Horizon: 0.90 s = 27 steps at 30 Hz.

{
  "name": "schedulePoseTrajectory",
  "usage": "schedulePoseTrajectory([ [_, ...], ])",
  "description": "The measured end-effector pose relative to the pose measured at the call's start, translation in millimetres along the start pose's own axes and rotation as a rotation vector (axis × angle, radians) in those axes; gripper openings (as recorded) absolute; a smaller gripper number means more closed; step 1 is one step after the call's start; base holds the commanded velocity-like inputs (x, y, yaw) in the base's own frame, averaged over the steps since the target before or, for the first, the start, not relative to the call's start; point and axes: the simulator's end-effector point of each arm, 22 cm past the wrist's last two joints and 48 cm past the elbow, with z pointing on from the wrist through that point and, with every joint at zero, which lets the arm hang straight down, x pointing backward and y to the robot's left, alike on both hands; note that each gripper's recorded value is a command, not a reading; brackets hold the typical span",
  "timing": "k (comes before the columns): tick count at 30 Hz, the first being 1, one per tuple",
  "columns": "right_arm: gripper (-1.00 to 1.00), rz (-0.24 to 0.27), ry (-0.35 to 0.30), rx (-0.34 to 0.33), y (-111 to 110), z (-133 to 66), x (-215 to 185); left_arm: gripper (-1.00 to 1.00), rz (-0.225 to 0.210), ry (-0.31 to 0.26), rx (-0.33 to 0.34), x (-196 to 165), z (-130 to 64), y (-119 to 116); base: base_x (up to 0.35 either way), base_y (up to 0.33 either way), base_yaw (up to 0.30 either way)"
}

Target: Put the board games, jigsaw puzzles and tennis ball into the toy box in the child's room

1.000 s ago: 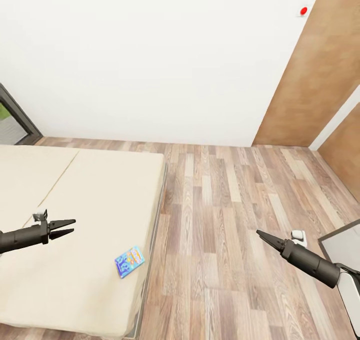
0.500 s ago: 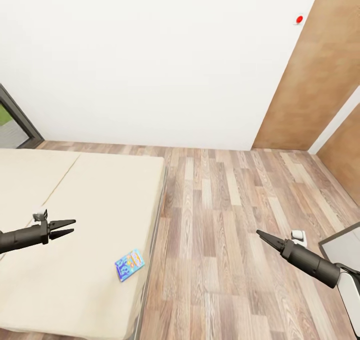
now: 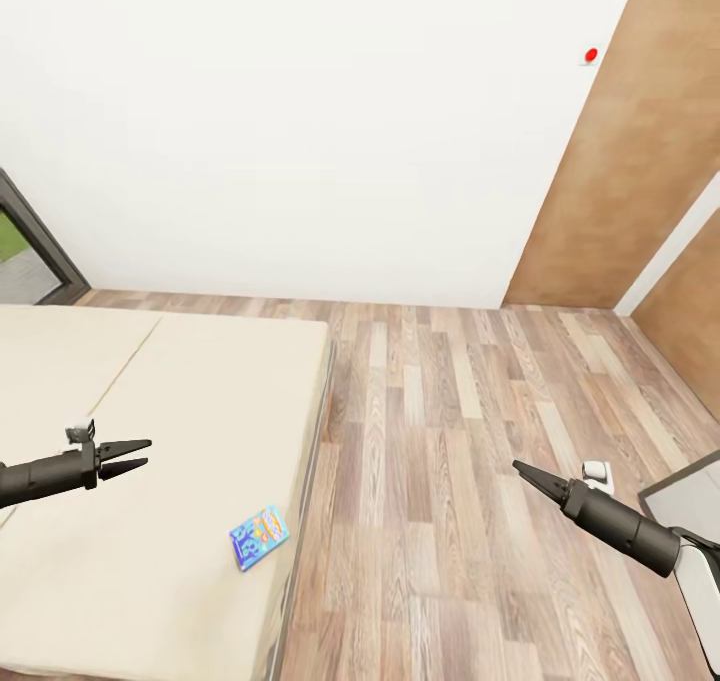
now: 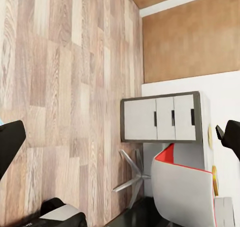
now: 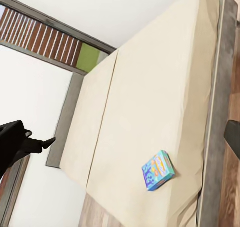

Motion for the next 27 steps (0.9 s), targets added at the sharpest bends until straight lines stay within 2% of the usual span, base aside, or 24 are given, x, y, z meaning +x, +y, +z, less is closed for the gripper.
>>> schedulePoseTrajectory([
  [27, 1.0, -0.032, -0.021, -0.022, 18, -4.6, -11, 1.0, 0.033, -0.021, 0.018, -8, -7.9, -21, 0.0, 0.0, 0.0],
])
